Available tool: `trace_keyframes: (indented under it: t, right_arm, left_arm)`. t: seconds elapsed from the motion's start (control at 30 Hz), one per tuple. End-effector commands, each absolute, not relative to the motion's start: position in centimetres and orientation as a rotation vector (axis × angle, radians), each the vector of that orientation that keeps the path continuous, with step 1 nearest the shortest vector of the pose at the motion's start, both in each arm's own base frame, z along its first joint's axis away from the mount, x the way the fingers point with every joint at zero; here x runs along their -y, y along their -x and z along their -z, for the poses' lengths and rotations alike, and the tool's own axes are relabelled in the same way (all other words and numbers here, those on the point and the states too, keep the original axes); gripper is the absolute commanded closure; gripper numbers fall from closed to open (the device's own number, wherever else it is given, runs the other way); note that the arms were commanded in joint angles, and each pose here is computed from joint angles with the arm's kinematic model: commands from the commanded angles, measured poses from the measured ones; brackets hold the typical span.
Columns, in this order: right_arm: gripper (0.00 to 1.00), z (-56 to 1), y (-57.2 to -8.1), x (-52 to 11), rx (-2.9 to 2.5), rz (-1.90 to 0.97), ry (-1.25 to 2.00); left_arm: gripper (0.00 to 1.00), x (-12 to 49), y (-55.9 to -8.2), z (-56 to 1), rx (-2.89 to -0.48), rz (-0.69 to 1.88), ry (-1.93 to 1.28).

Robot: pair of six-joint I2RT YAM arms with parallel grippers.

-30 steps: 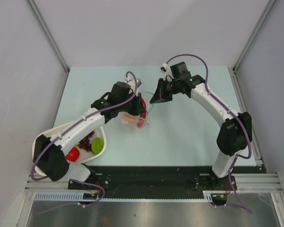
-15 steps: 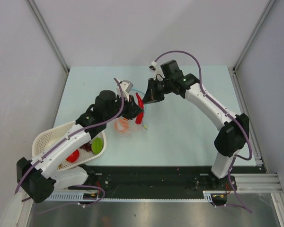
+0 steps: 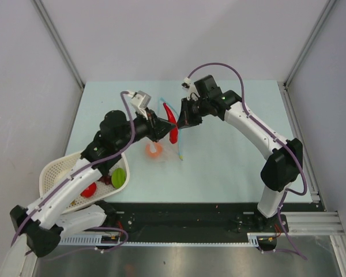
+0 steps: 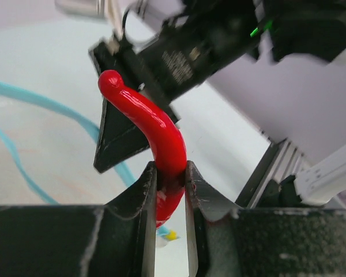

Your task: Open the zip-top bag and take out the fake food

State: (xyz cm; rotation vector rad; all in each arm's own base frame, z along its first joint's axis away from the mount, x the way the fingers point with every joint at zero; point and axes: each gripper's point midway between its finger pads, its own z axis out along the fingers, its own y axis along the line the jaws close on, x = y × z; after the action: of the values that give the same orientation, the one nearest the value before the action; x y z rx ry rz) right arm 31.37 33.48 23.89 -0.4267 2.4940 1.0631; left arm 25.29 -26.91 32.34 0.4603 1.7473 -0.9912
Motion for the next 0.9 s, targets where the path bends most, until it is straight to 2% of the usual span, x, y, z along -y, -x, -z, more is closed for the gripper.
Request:
trace_keyframes:
  t: [0.0,0.17,0.37,0.47,0.57,0.6,0.7,0.87]
  right_arm:
    - [1.00,-24.5,-31.7,-32.8,-2.461,-1.009,0.445]
    - [1.00,-24.6,-32.0,-32.8,-2.455,-1.011,0.444]
    - [1.00,-24.5,-32.1,-33.1,-2.458,-1.029,0.452]
    - [1.00,-24.5,-32.0,-33.1,-2.457,-1.033,0.457]
    - [1.00,-24.5,-32.0,-33.2,-2.458,-1.042,0.456]
    - [1.00,-24.5,-32.0,-33.2,-2.458,-1.044,0.457]
    - [1.00,-24.5,-31.9,-33.2,-2.456,-1.042,0.460]
    - [1.00,-24.5,-31.6,-33.1,-2.458,-1.040,0.461]
  left_arm:
    - [1.00,24.3,-23.5,-42.4,-1.495,1.045,-0.325]
    - [1.00,17.5,-25.5,-41.9,-1.595,0.724,-0.019]
    - [0.99,6.7,-24.8,-33.0,-1.846,0.185,0.447]
    - [1.00,4.4,-23.8,-28.8,-1.963,0.009,0.528]
    - [1.00,2.5,-23.4,-24.6,-2.043,-0.076,0.655]
    - [1.00,3.0,-23.0,-21.5,-2.138,-0.049,0.659]
    - [1.00,0.5,-21.9,-16.0,-2.231,-0.110,0.847]
    - [1.00,-1.9,-21.7,-12.6,-2.258,-0.194,0.990]
